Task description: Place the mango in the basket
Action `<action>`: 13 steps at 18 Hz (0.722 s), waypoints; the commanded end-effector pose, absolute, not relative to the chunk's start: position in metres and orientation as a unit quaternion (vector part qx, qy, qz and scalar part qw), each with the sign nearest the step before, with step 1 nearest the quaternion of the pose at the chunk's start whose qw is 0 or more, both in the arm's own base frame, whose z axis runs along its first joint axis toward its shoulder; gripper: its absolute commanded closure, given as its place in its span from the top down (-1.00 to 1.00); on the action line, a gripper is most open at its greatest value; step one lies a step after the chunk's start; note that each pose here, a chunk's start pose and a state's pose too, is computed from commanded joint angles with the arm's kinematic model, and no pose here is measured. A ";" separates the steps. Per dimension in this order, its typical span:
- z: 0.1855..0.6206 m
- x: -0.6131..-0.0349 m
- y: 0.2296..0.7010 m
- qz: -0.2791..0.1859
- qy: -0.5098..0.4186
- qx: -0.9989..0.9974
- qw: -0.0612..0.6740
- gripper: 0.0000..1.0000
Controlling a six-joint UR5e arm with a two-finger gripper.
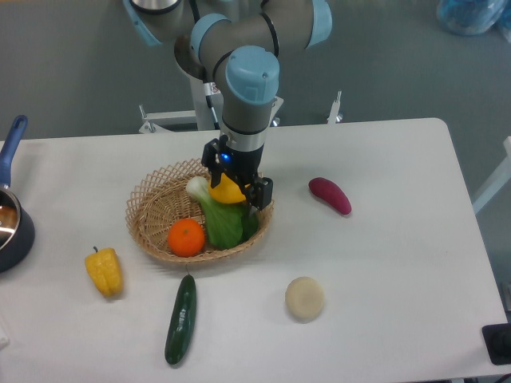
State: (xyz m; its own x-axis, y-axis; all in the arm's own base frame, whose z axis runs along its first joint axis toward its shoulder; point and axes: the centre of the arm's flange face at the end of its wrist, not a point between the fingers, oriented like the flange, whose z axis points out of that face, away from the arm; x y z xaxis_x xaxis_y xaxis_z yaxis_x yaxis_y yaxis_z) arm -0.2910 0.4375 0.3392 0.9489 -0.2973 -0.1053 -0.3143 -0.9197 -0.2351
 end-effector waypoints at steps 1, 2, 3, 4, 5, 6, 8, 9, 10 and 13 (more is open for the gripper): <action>0.358 -0.301 0.446 0.050 0.157 -0.977 0.135 1.00; 0.377 -0.314 0.458 0.070 0.156 -0.975 0.144 1.00; 0.389 -0.334 0.472 0.085 0.154 -0.974 0.144 1.00; 0.408 -0.353 0.483 0.107 0.152 -0.973 0.139 1.00; 0.424 -0.368 0.492 0.129 0.150 -0.971 0.135 1.00; 0.438 -0.381 0.496 0.146 0.148 -0.970 0.130 1.00; 0.455 -0.405 0.502 0.156 0.144 -0.968 0.130 1.00; 0.464 -0.421 0.496 0.161 0.136 -0.969 0.128 1.00; 0.475 -0.435 0.488 0.167 0.137 -0.968 0.126 1.00; 0.485 -0.471 0.452 0.177 0.170 -0.963 0.106 1.00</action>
